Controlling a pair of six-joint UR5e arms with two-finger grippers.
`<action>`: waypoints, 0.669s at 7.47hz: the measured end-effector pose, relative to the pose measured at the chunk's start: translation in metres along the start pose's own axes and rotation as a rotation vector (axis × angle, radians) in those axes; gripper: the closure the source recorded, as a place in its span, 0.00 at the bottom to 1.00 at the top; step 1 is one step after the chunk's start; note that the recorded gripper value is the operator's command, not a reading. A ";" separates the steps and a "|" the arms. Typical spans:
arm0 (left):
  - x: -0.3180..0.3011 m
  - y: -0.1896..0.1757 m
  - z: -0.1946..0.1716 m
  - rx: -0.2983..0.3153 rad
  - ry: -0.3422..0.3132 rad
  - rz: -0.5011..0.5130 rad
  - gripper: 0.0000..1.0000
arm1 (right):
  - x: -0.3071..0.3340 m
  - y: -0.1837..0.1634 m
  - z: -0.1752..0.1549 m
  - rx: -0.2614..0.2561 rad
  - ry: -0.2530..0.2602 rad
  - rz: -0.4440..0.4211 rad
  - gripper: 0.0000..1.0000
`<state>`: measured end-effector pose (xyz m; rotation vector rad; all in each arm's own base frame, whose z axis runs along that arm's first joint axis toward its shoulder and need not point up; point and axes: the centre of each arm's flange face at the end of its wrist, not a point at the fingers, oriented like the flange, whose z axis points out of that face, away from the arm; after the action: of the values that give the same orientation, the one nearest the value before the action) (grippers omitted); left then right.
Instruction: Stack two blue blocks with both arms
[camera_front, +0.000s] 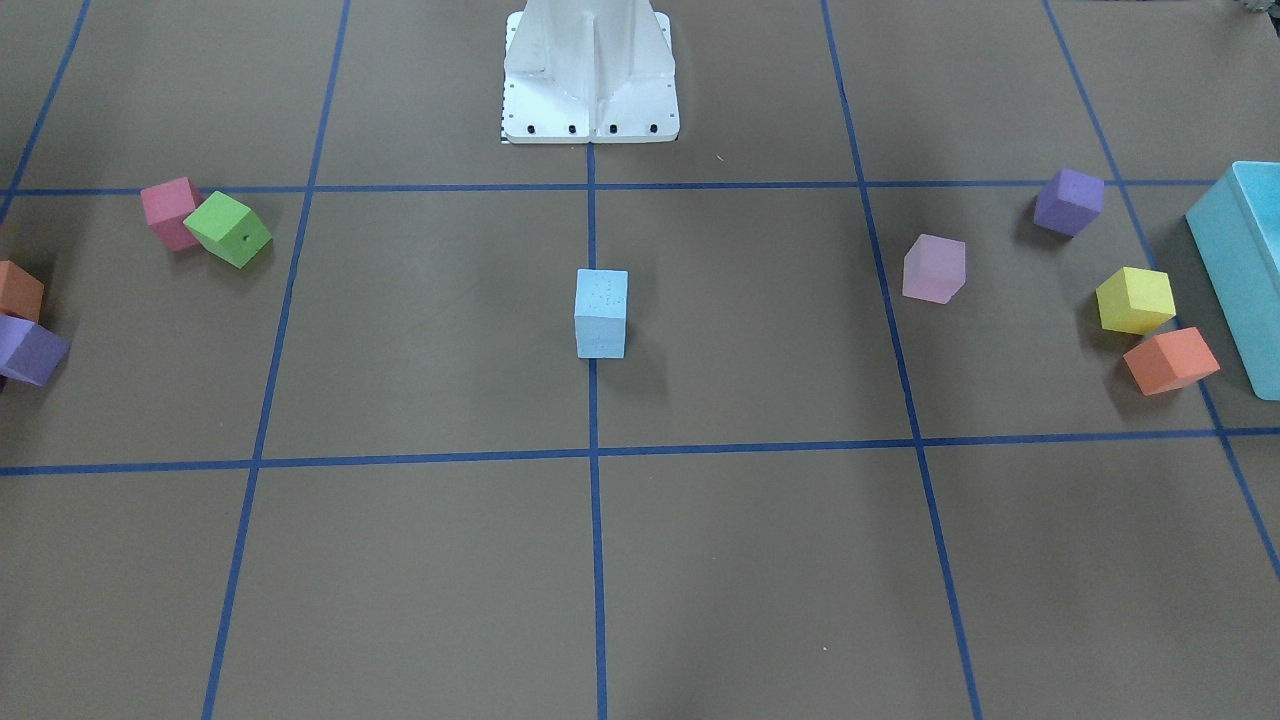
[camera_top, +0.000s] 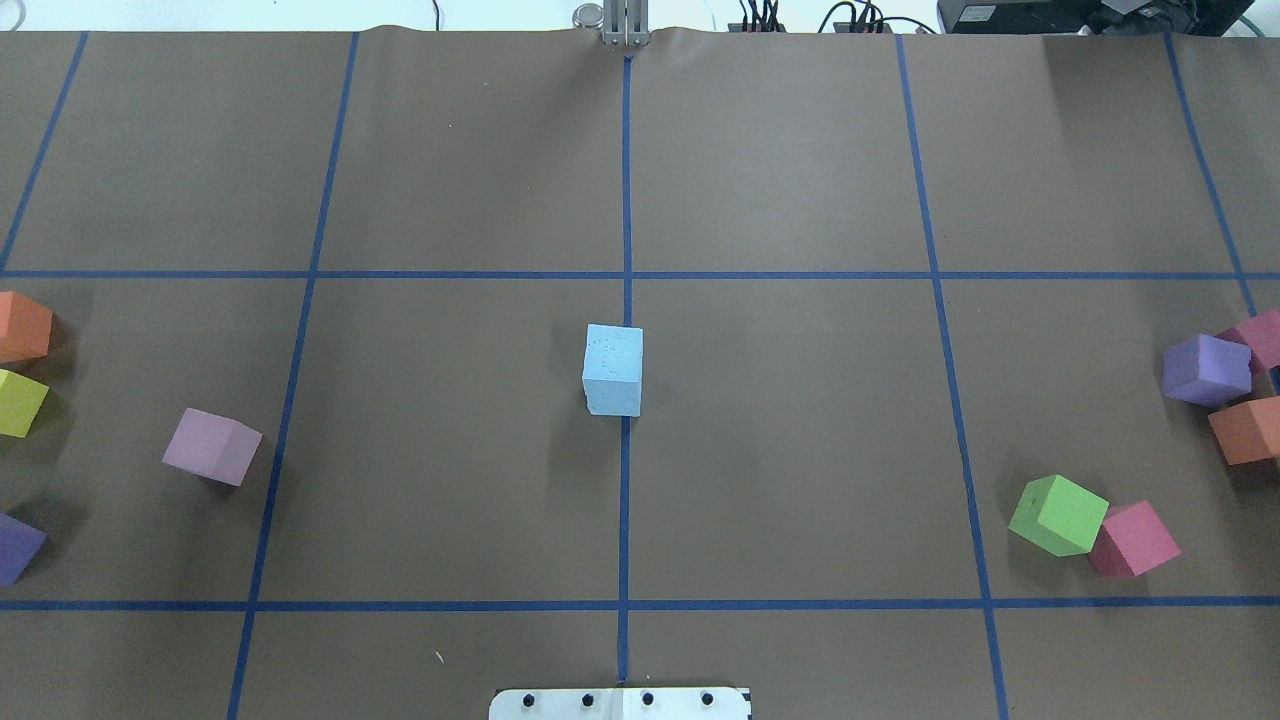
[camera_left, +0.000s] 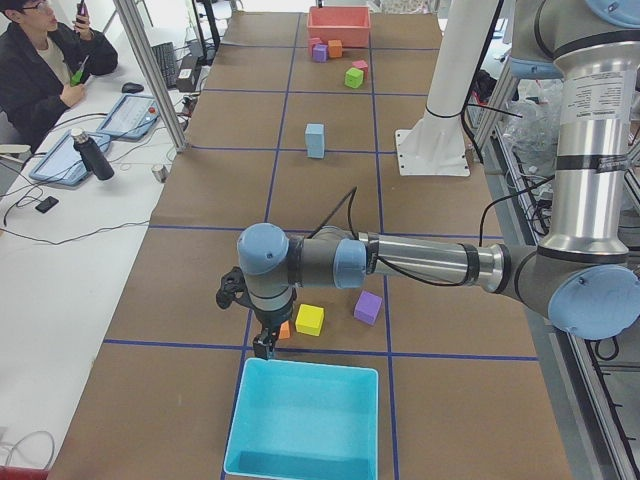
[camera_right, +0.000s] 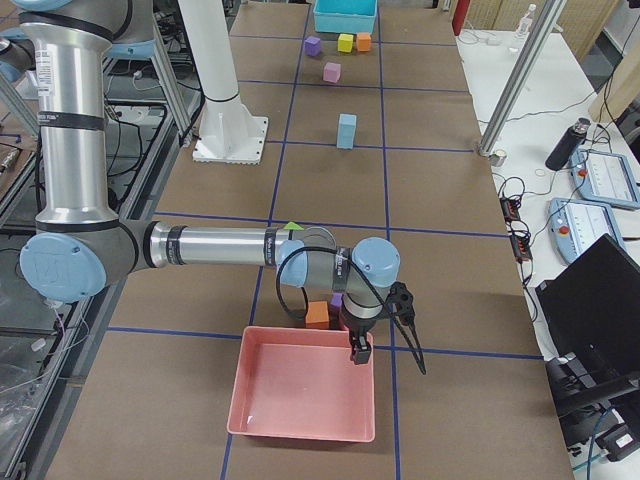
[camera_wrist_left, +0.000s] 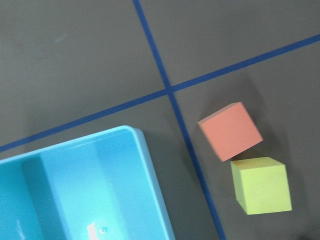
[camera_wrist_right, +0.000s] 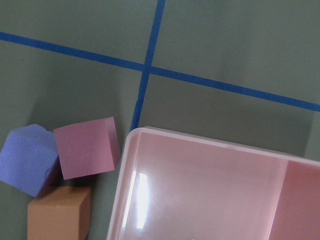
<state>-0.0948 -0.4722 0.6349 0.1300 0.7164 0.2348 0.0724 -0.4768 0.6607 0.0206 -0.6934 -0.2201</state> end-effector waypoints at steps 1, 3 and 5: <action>-0.009 0.008 -0.001 0.010 -0.002 -0.055 0.02 | 0.000 0.000 0.000 0.002 0.000 -0.001 0.00; -0.012 0.017 0.000 0.014 -0.005 -0.103 0.02 | 0.000 -0.001 -0.001 0.004 0.001 -0.003 0.00; -0.013 0.018 0.000 0.014 -0.006 -0.108 0.02 | 0.000 -0.001 -0.001 0.005 0.000 -0.003 0.00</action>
<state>-0.1073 -0.4580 0.6463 0.1055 0.7168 0.1262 0.0726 -0.4775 0.6598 0.0260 -0.6935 -0.2215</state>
